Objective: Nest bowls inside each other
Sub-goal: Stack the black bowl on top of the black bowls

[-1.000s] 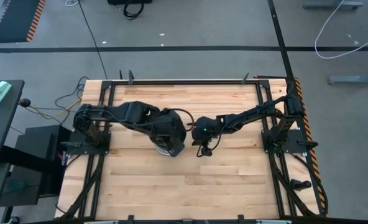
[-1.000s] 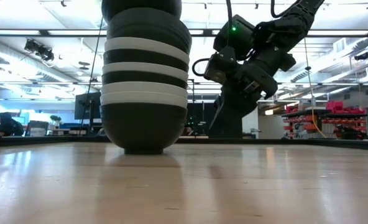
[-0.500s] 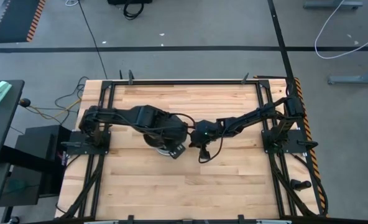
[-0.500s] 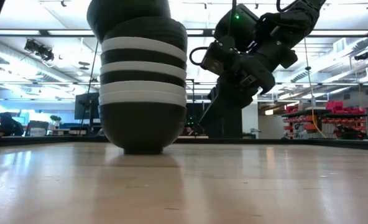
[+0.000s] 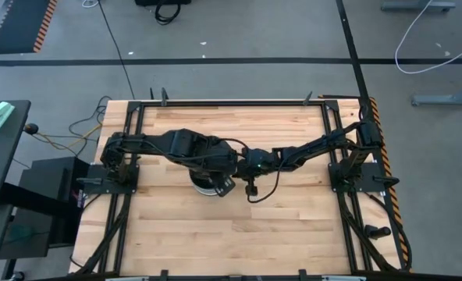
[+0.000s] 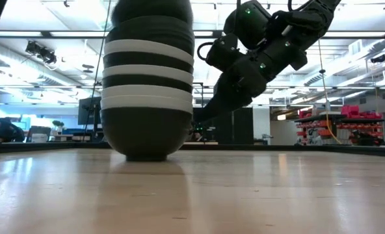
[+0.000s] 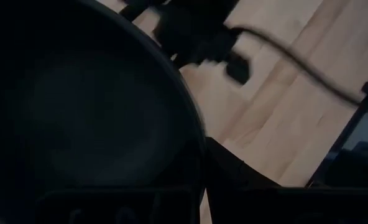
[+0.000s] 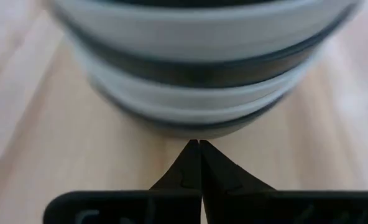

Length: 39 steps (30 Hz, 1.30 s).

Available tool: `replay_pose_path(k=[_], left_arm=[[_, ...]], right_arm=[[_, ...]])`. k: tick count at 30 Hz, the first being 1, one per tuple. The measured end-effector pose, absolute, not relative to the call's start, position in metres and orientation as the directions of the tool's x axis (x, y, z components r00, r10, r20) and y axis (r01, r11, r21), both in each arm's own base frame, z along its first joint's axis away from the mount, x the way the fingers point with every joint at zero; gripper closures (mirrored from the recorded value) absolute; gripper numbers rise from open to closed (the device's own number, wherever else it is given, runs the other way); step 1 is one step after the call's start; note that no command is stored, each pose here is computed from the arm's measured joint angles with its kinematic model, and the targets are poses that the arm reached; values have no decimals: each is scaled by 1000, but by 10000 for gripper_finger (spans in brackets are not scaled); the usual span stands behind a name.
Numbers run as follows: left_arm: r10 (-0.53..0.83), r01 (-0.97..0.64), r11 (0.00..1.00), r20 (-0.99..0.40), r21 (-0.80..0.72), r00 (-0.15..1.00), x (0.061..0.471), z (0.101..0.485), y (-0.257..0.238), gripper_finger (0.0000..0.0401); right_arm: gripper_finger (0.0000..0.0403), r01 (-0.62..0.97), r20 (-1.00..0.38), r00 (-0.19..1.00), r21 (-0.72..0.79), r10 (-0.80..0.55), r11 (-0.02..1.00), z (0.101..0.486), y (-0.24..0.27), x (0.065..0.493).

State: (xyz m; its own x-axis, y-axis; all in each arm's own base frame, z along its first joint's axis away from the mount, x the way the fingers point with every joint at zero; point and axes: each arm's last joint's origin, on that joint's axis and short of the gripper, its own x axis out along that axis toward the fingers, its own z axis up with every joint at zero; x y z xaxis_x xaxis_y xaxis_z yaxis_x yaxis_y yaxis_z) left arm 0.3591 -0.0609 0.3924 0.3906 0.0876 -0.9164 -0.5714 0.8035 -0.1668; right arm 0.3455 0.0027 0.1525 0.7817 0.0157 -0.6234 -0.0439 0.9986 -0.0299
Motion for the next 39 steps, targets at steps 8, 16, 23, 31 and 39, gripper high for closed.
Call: replay_pose_path(k=[8, 16, 23, 31, 39], left_arm=[[102, -574, 806, -921, -144, 375, 360, 390, -64, 389], [85, -574, 813, -958, -93, 276, 375, 365, -66, 389], [90, -566, 823, -972, -52, 219, 381, 353, -65, 389], [118, -544, 839, -968, -21, 221, 382, 351, -68, 389], [103, -553, 833, -970, -38, 220, 381, 352, -72, 389]], right_arm=[[403, 70, -577, 810, -90, -109, 993, 157, -1, 348], [403, 84, -544, 829, -112, -132, 990, 160, -3, 350], [403, 129, -524, 834, -120, -173, 984, 167, -19, 349], [403, 141, -484, 858, -106, -175, 984, 184, -19, 345], [403, 133, -507, 846, -102, -166, 986, 179, -16, 342]])
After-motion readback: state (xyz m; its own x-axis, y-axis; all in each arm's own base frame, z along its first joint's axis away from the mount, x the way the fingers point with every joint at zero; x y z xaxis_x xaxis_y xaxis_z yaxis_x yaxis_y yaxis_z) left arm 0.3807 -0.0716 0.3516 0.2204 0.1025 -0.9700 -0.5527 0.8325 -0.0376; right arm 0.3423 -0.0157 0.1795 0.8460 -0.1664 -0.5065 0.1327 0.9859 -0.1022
